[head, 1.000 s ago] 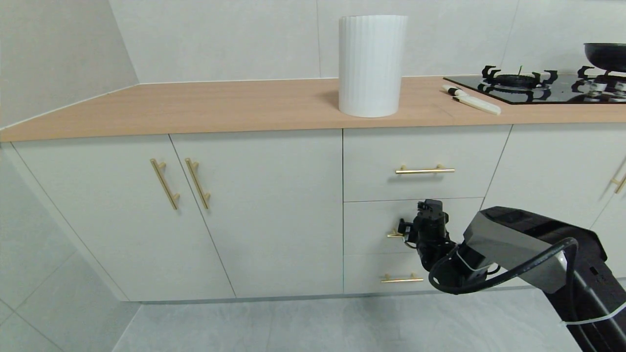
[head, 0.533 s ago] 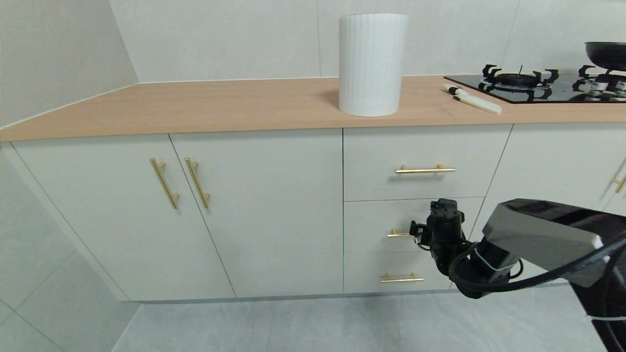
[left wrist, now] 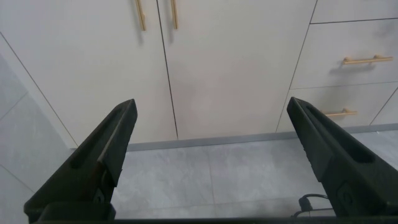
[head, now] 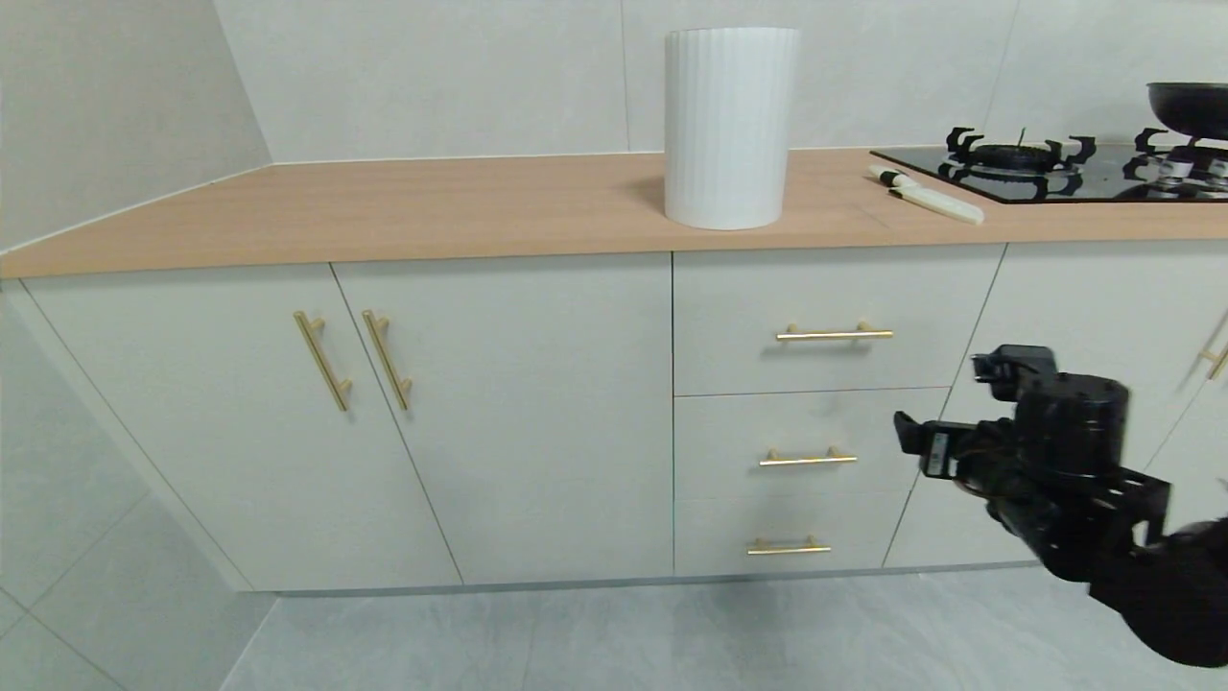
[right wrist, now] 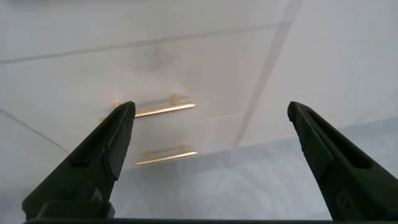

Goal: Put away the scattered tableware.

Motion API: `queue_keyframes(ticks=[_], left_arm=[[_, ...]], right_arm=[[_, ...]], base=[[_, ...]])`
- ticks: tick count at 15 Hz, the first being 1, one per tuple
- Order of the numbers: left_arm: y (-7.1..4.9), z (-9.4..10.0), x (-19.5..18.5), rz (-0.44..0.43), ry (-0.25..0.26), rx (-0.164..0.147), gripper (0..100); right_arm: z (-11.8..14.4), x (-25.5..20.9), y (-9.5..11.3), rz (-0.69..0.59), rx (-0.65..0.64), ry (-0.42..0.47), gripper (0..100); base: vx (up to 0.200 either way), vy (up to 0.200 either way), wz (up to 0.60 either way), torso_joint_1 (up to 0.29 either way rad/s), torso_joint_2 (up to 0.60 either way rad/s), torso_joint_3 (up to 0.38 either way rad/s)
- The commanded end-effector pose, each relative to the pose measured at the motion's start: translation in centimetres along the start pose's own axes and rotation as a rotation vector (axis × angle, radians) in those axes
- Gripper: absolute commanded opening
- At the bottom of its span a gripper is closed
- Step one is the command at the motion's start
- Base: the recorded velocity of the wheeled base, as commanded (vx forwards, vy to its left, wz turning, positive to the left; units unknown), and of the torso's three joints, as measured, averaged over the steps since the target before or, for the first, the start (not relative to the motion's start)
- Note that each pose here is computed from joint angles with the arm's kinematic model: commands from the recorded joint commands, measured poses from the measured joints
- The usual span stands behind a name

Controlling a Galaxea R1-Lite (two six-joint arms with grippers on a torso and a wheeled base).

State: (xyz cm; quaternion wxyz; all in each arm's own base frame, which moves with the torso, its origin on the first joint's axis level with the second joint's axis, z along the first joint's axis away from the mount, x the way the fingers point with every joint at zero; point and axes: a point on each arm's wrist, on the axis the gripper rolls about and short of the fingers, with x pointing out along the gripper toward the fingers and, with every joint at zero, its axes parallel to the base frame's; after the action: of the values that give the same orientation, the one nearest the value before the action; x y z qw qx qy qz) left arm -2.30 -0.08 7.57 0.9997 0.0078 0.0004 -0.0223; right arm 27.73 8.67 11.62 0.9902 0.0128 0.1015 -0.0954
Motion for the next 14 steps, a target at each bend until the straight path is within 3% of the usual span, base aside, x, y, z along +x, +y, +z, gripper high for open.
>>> queue_keyframes(ticks=[1, 3, 7, 11, 14], left_arm=[[0.0, 0.0, 0.0, 0.000, 0.000, 0.000, 100], [0.0, 0.0, 0.0, 0.000, 0.000, 0.000, 100], [0.0, 0.0, 0.0, 0.000, 0.000, 0.000, 100], [0.0, 0.0, 0.0, 0.000, 0.000, 0.000, 100], [0.0, 0.0, 0.0, 0.000, 0.000, 0.000, 100]], right_arm=[[3.3, -10.8, -5.8, -0.036, 0.005, -0.195, 100], [3.4, -16.1, -9.2, -0.089, -0.040, -0.328, 100], [1.8, -22.3, -13.4, -0.212, -0.066, -0.378, 100], [-0.8, -27.8, -15.7, -0.284, -0.053, -0.403, 100], [-2.5, -29.9, -15.9, -0.343, -0.052, -0.448, 100]], base=[[0.000, 0.000, 0.00, 0.000, 0.00, 0.000], [0.000, 0.000, 0.00, 0.000, 0.00, 0.000], [0.000, 0.000, 0.00, 0.000, 0.00, 0.000], [0.000, 0.000, 0.00, 0.000, 0.00, 0.000], [0.000, 0.000, 0.00, 0.000, 0.00, 0.000]])
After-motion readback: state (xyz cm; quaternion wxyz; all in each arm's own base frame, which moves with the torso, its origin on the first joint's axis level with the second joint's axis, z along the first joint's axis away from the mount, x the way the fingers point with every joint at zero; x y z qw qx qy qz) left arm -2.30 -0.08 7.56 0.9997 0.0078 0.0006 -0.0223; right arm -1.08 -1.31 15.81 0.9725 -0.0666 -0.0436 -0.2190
